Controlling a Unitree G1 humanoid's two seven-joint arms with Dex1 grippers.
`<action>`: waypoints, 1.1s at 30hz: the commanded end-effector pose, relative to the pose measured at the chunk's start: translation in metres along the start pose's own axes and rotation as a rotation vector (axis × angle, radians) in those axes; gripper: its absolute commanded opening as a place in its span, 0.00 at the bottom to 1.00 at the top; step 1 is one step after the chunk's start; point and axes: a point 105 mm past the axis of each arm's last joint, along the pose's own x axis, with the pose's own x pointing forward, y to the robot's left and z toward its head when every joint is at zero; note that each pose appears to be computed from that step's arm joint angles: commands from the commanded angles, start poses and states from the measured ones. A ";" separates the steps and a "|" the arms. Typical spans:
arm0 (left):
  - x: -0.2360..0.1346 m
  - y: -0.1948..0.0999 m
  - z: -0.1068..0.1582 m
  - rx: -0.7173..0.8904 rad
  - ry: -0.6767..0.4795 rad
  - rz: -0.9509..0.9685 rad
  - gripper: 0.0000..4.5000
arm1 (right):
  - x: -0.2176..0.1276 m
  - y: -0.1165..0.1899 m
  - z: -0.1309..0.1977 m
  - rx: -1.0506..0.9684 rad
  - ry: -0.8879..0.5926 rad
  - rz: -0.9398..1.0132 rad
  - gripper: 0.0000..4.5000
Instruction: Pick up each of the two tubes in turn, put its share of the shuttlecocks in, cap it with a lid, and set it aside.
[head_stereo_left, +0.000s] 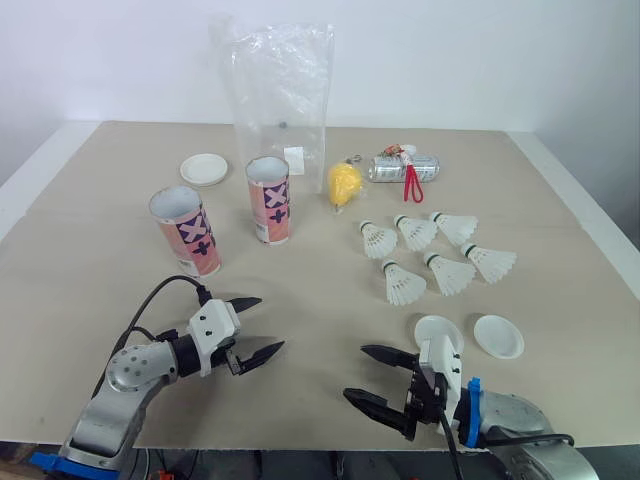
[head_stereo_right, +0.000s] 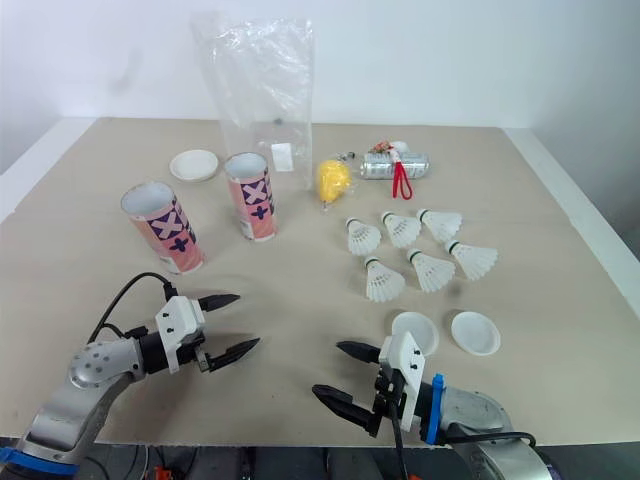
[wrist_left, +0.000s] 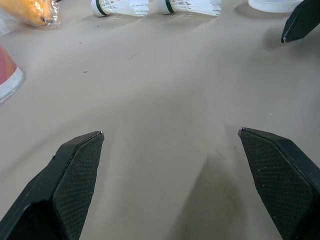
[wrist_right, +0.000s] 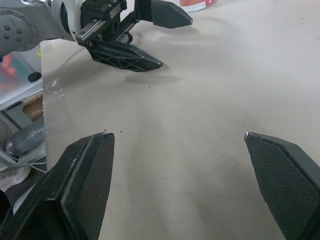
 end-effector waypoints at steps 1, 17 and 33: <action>-0.002 0.005 0.009 0.004 -0.031 0.033 1.00 | -0.002 0.001 0.014 -0.036 -0.025 0.008 0.99; -0.019 0.025 0.018 -0.145 -0.094 0.580 1.00 | 0.039 -0.079 0.124 -0.271 -0.144 0.188 0.99; -0.043 0.063 -0.002 -0.336 -0.083 0.925 1.00 | 0.056 -0.107 0.114 -0.427 -0.086 0.289 0.99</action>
